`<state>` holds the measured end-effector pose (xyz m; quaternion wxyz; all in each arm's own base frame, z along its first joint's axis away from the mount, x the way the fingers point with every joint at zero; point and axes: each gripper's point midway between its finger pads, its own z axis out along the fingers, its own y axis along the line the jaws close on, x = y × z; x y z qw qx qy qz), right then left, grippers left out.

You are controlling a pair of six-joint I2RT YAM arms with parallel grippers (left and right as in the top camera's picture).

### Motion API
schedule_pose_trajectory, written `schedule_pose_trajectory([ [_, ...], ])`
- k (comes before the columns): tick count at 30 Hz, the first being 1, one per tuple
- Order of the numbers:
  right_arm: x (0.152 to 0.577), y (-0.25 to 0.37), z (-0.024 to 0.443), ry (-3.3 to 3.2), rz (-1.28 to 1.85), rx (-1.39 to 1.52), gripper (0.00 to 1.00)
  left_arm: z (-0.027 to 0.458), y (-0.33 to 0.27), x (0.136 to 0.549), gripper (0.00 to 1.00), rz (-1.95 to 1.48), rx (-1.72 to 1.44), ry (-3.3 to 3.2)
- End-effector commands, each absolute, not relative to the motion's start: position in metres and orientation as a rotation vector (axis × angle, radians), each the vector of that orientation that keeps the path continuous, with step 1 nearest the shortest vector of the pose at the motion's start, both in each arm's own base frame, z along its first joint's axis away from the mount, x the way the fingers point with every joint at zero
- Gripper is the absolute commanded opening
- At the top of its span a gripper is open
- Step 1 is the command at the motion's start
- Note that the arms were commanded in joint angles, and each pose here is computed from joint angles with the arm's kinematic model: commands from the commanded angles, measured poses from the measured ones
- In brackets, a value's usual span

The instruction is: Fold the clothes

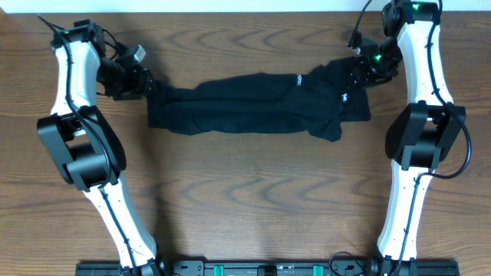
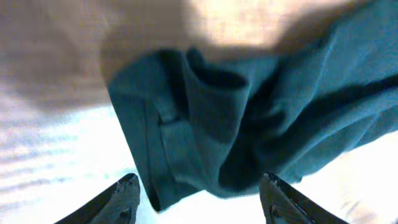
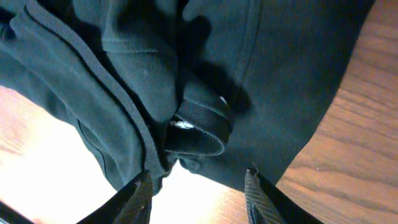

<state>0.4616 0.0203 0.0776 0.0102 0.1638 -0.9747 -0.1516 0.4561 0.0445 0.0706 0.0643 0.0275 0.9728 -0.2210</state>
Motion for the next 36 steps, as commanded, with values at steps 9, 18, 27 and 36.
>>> schedule_pose_trajectory([
  [9,0.467,0.022,0.080,-3.067,-0.492,0.535,0.50,0.068,0.017,0.489,0.54,-0.605,0.223,2.837],
  [18,0.468,0.022,0.080,-3.071,-0.491,0.537,0.51,0.043,0.031,0.473,0.20,-0.298,0.123,3.026],
  [27,0.473,0.022,0.080,-3.089,-0.488,0.545,0.54,0.040,0.069,0.437,0.06,-0.021,-0.420,3.174],
  [36,0.473,0.022,0.080,-3.092,-0.488,0.546,0.56,0.041,0.070,0.429,0.38,-0.017,-0.536,3.189],
])
